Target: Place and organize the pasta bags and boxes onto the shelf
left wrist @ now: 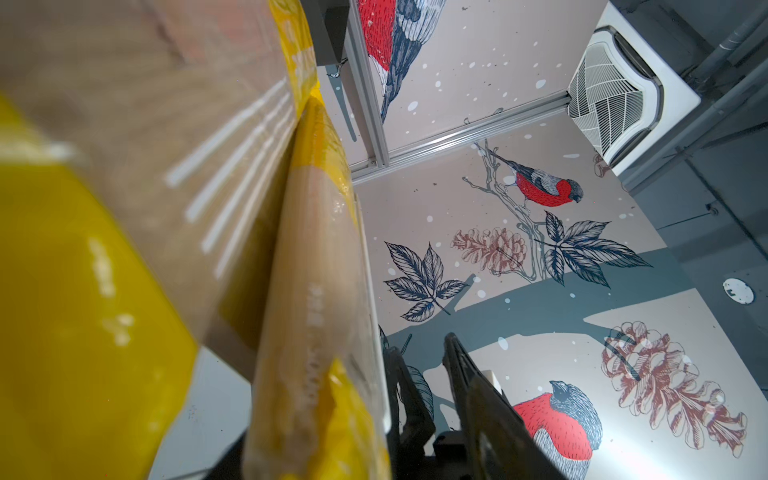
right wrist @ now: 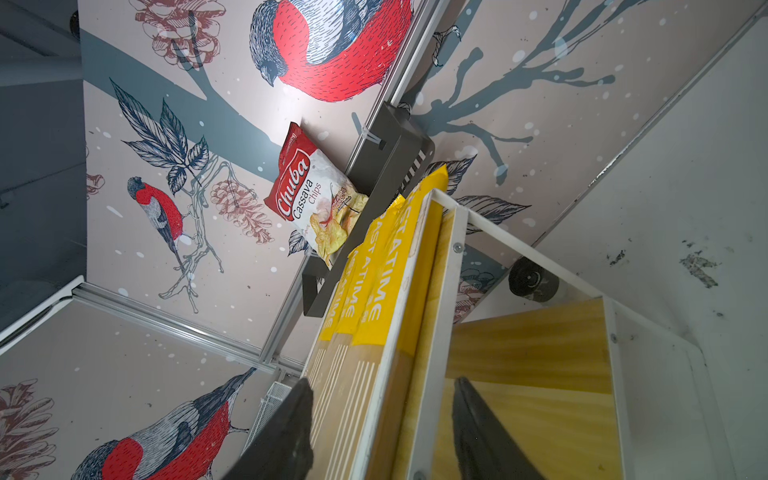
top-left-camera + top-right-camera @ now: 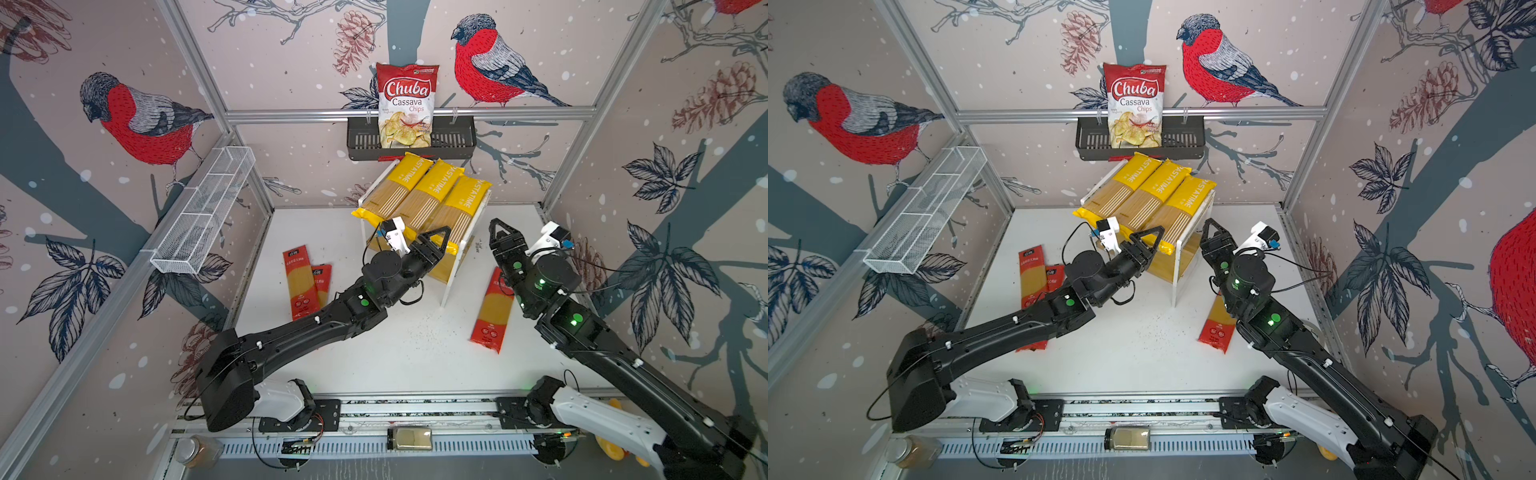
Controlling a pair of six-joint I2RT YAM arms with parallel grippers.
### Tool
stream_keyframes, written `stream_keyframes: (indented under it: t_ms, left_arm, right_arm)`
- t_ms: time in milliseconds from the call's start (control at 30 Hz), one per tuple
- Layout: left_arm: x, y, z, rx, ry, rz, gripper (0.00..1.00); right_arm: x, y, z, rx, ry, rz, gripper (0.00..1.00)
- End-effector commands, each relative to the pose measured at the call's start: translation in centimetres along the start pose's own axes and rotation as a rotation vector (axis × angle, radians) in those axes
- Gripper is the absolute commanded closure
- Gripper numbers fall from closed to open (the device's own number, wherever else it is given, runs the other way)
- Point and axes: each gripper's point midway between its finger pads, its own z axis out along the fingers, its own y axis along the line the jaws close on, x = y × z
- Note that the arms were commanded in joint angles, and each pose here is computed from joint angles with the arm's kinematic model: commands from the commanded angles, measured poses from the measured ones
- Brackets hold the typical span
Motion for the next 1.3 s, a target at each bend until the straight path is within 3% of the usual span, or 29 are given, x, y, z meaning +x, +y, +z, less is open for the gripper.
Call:
stream_keyframes:
  t_ms: [0,167,367,733,1000,1267]
  left_arm:
    - [-1.1,0.2,-1.5,-0.046,-0.028,0.109,0.26]
    - [-4.0,4.6,-5.0,-0.15,-0.054,0.125,0.23]
    - [-8.1,4.8,-7.1,-0.146,-0.075,0.205,0.24]
    - [-8.7,3.4,-4.4,-0.033,-0.016,0.194,0.32]
    - [-8.5,2.7,-3.0,0.013,-0.001,0.172,0.47]
    - [-8.7,3.1,-2.8,0.016,-0.015,0.157,0.54]
  right_arm:
    - [-0.2,-0.3,-0.1,0.007,-0.013,0.004,0.45]
    - [1.2,-0.8,-0.1,-0.005,0.043,-0.017,0.46]
    - [6.2,1.0,-0.1,-0.099,0.231,-0.093,0.45]
    - [12.4,3.2,-2.2,-0.17,0.386,-0.005,0.36]
    - [13.4,4.5,-1.4,-0.186,0.423,0.016,0.37]
    - [13.8,5.1,-0.6,-0.193,0.415,0.035,0.41]
